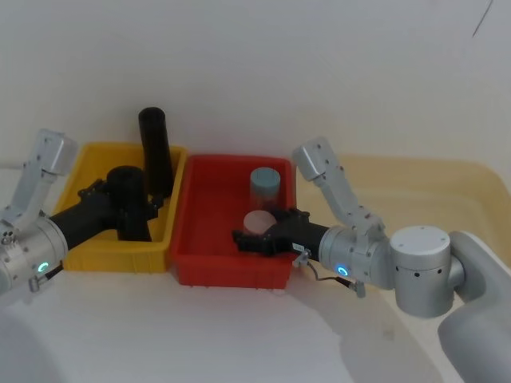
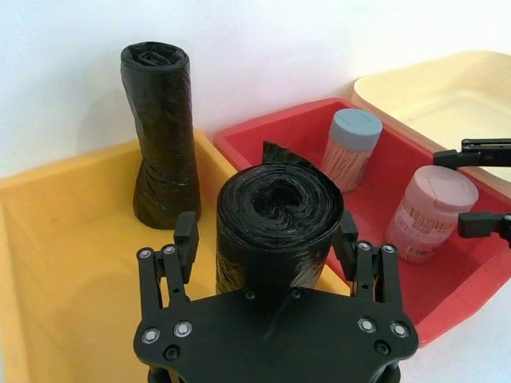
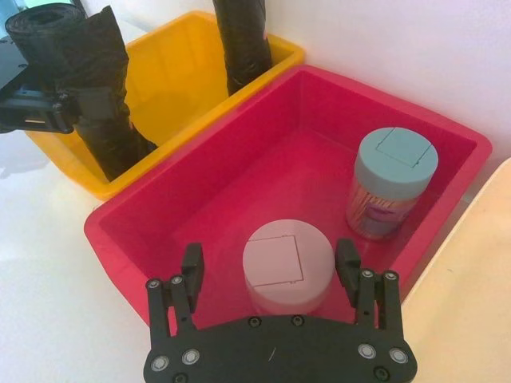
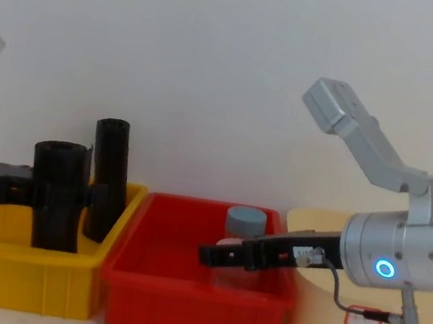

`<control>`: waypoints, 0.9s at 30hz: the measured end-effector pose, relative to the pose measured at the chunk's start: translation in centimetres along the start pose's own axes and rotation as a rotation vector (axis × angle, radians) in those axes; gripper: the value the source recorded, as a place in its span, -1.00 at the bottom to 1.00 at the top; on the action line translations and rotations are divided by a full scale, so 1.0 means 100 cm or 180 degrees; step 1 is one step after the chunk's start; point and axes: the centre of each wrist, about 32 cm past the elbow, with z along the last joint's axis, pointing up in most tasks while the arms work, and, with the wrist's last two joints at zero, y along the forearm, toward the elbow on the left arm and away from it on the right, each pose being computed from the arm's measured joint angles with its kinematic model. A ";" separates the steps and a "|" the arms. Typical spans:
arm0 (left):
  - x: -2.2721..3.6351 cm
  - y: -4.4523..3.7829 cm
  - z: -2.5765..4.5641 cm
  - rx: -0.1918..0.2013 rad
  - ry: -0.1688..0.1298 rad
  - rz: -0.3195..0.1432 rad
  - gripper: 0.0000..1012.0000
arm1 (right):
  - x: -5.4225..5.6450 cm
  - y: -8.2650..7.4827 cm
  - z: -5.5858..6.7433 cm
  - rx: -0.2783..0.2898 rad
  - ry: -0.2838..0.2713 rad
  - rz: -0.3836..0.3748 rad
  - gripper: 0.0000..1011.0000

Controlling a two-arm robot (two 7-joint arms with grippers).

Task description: Pick up the garbage bag with the one hand and transfer it to the other hand.

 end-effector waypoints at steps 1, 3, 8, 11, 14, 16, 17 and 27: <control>0.0000 0.0000 0.0000 0.0000 0.0000 0.0000 0.98 | 0.000 0.000 0.000 -0.0004 -0.0007 0.0002 0.98; 0.0000 0.0000 0.0000 0.0000 0.0000 0.0000 0.98 | 0.000 0.000 0.000 -0.0007 -0.0013 0.0007 0.97; 0.0000 0.0000 0.0000 0.0000 0.0000 0.0000 0.98 | 0.001 0.000 -0.001 -0.0016 -0.0030 0.0014 0.75; 0.0000 0.0000 0.0000 0.0000 0.0000 0.0000 0.98 | 0.001 0.001 -0.001 -0.0020 -0.0036 0.0018 0.59; 0.0000 0.0000 0.0000 0.0000 0.0000 0.0000 0.98 | 0.001 0.001 -0.001 -0.0023 -0.0040 0.0022 0.41; 0.0000 0.0000 0.0000 0.0000 0.0000 0.0000 0.98 | 0.001 0.001 -0.001 -0.0025 -0.0044 0.0024 0.34; 0.0000 0.0000 0.0000 0.0000 0.0000 0.0000 0.98 | 0.001 0.001 -0.001 -0.0025 -0.0045 0.0024 0.30; 0.0000 0.0000 0.0000 0.0000 0.0000 0.0000 0.79 | 0.001 0.001 -0.001 -0.0029 -0.0055 0.0027 0.30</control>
